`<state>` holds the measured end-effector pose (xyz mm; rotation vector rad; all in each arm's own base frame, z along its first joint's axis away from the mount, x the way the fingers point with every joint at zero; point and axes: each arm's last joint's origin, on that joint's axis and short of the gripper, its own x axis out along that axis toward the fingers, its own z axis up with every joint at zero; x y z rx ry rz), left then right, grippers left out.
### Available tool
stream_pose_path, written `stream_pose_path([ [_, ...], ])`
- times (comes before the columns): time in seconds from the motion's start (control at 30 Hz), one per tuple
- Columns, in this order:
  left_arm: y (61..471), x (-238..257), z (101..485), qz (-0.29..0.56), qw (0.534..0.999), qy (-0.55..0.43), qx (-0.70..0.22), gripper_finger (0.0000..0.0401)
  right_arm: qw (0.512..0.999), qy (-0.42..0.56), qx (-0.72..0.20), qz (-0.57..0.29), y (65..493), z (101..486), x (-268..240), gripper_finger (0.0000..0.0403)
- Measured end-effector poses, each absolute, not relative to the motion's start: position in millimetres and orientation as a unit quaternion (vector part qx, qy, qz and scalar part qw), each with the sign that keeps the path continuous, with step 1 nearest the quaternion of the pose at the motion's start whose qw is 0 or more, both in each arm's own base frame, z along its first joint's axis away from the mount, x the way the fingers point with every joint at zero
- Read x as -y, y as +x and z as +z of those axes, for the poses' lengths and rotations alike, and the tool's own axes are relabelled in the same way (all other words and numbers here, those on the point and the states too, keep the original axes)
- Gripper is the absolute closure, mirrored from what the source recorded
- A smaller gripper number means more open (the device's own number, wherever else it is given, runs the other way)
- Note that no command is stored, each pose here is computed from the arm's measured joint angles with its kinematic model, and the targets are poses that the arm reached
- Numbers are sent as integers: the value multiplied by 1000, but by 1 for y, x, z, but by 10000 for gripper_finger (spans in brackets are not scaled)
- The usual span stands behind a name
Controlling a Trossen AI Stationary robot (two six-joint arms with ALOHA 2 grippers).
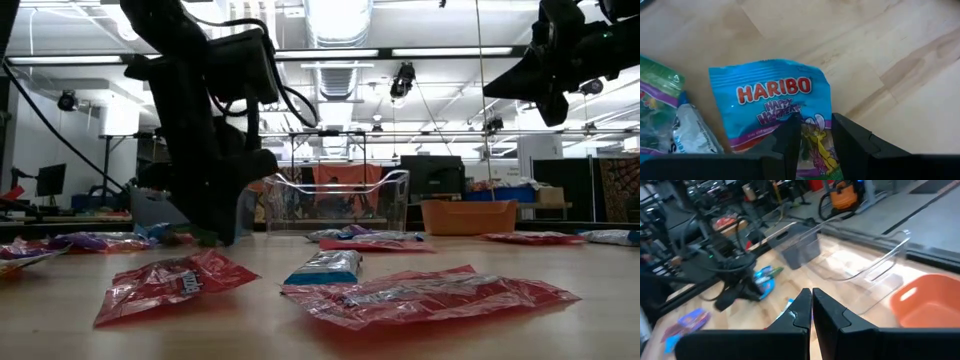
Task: Sort candy
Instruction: Put the light blue candy into the transparent bin
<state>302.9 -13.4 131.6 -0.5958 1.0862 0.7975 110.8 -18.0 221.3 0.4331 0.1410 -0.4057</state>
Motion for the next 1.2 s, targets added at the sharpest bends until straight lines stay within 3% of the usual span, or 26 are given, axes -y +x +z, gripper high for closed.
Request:
stream_pose_path([
  [0.17, 304, 13, 128, 362, 740, -268, -499, 319, 959, 221, -84, -155, 112, 220, 15, 394],
  [0.33, 305, 15, 131, 345, 748, -265, -502, 389, 959, 228, -98, -137, 112, 218, 14, 394],
  [0.53, 302, 17, 143, 299, 762, -265, -510, 400, 959, 229, -98, -137, 112, 218, 14, 394],
  [0.67, 299, 18, 167, 251, 797, -256, -486, 401, 959, 229, -98, -137, 112, 218, 14, 394],
  [0.97, 295, 2, 242, 151, 914, -196, -323, 401, 961, 221, -95, -136, 112, 219, 14, 394],
  [1.2, 296, -44, 266, 182, 946, -140, -227, 401, 961, 221, -95, -136, 112, 219, 14, 394],
])
